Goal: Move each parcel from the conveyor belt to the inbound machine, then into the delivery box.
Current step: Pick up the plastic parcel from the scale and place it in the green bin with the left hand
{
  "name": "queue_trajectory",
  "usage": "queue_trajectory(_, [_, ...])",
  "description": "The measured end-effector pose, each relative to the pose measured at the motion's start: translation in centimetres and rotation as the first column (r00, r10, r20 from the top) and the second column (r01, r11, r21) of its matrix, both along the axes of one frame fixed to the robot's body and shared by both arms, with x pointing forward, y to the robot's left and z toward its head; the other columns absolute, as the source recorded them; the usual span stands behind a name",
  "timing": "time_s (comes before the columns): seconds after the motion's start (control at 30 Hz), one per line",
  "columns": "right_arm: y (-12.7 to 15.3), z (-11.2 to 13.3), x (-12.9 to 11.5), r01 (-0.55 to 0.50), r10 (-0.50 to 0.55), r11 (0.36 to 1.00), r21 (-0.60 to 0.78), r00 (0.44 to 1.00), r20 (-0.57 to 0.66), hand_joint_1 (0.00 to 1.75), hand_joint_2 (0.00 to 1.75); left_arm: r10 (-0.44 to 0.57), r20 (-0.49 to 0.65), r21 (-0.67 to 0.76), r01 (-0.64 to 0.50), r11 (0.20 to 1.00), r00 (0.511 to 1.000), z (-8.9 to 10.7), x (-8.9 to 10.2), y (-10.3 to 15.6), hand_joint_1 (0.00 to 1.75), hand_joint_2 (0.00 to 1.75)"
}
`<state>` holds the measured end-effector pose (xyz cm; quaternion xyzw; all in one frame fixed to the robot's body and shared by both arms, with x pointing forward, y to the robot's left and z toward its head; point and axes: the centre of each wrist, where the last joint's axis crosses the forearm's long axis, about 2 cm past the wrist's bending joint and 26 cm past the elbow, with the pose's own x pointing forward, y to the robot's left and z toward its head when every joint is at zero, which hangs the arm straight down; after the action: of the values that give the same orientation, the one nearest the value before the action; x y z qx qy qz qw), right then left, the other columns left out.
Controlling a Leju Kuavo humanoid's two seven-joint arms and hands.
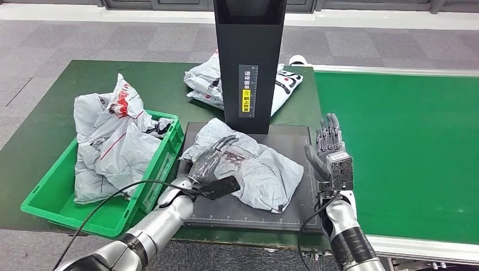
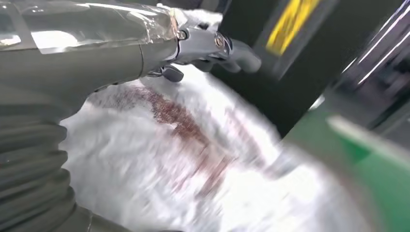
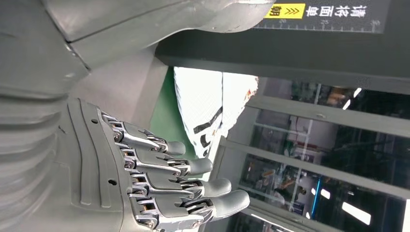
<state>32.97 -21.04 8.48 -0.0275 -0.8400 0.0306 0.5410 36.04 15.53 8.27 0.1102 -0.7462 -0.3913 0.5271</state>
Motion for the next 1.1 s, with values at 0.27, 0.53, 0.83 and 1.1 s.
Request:
queue_trajectory(0.27, [-0.6,0.3,0.4,0.002,-0.002,1.000,0.006,1.000,0.005,0.00,1.75,-0.019,-0.074,0.220,0.035,0.975,0.997,-0.5,0.2,-0.2,0.00,1.75])
queue_trajectory(0.53, [-0.7,0.3,0.4,0.003,-0.003,1.000,0.003,1.000,0.006,0.00,1.75,-0.029,-0.090,0.266,0.052,0.963,0.996,-0.4,0.4,-0.2,1.04,1.75])
queue_trajectory(0.83, [-0.8,0.4,0.6,-0.016,0.016,1.000,0.019,1.000,-0.006,0.00,1.75,-0.027,-0.151,0.458,0.094,0.884,0.988,0.2,1.2,-0.3,1.75,1.75])
queue_trajectory(1.1, [-1.1,-0.6,-0.7,0.017,-0.015,0.999,0.031,0.999,-0.049,0.00,1.75,0.126,0.209,0.292,-0.185,0.938,0.970,1.5,1.9,0.7,1.75,1.75])
